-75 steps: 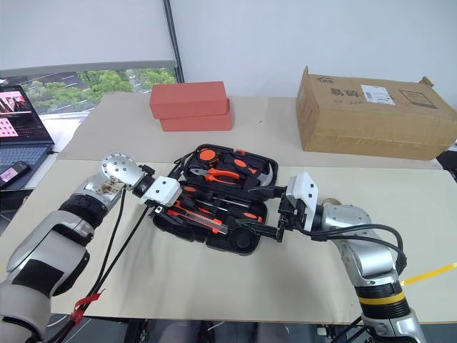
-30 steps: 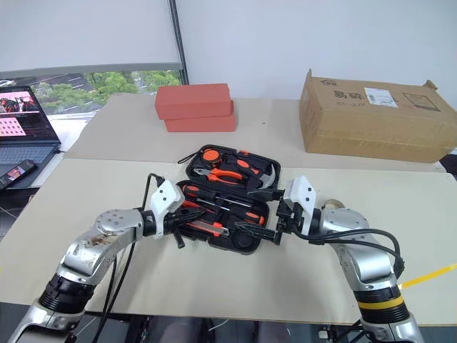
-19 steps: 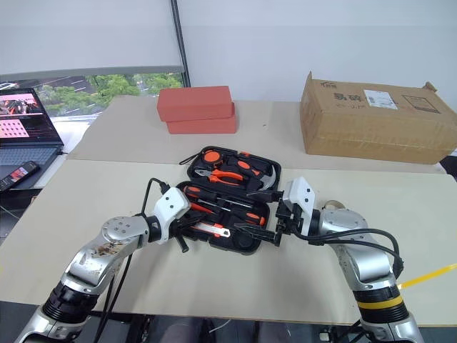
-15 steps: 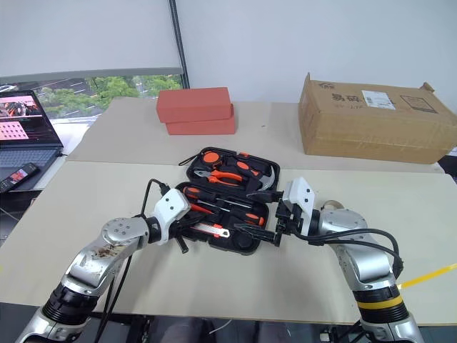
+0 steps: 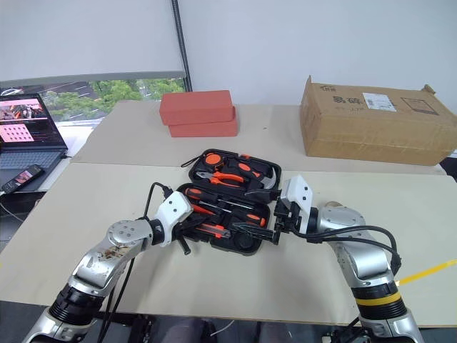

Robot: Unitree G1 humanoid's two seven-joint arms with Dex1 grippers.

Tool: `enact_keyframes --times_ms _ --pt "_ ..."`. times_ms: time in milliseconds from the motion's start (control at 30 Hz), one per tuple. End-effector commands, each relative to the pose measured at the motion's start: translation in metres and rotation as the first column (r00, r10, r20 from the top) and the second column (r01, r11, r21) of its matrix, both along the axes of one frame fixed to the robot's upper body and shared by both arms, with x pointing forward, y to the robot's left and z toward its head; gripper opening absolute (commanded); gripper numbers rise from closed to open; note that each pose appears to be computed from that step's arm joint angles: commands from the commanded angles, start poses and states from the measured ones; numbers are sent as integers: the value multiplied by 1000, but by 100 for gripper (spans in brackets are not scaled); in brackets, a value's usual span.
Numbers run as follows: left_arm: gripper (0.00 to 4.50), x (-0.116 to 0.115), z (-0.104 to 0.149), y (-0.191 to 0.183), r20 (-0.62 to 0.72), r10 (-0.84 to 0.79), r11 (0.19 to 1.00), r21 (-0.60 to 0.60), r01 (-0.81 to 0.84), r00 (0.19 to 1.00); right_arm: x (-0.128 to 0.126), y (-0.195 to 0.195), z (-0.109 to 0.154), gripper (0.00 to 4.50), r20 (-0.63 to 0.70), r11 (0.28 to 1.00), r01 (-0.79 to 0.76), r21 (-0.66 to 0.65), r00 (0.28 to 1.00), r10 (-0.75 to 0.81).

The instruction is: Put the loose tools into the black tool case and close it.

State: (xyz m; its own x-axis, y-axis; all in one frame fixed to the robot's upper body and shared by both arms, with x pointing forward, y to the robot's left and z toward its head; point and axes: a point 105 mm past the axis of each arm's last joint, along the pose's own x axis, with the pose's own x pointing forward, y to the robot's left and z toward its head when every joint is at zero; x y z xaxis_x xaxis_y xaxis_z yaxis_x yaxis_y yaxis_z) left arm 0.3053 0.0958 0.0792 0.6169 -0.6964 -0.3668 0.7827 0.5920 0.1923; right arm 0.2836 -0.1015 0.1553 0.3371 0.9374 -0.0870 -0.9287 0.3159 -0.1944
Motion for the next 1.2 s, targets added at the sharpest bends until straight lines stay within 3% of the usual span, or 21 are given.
enact_keyframes --times_ms 33,133,467,600,767,933,1100,1133,1200 --pt "7 3 -15 9 -40 86 994 -69 -88 996 0 1 11 450 55 1000 -9 10 998 9" --pt "7 17 6 13 46 155 977 -156 -146 987 0 1 11 450 53 1000 -9 11 999 8" --pt "7 36 4 1 39 170 975 -152 -163 985 1 4 11 450 60 1000 -14 14 998 13" --pt "7 37 28 -1 99 131 970 -221 -106 987 12 -18 13 450 68 991 131 30 989 -133" --pt "7 21 68 -8 169 -65 944 -310 116 983 29 -69 4 450 69 932 360 -29 931 -358" --pt "7 15 98 -4 207 -197 924 -287 252 958 32 -115 -17 450 36 859 482 -175 875 -483" --pt "7 -13 114 -7 169 -415 863 -237 446 894 35 -148 -31 450 43 773 561 -298 816 -576" --pt "57 -17 116 -6 159 -440 857 -219 466 884 34 -152 -33 450 37 765 566 -308 810 -585" --pt "112 -23 120 -3 140 -476 850 -182 495 868 35 -162 -33 450 29 741 590 -321 788 -615"
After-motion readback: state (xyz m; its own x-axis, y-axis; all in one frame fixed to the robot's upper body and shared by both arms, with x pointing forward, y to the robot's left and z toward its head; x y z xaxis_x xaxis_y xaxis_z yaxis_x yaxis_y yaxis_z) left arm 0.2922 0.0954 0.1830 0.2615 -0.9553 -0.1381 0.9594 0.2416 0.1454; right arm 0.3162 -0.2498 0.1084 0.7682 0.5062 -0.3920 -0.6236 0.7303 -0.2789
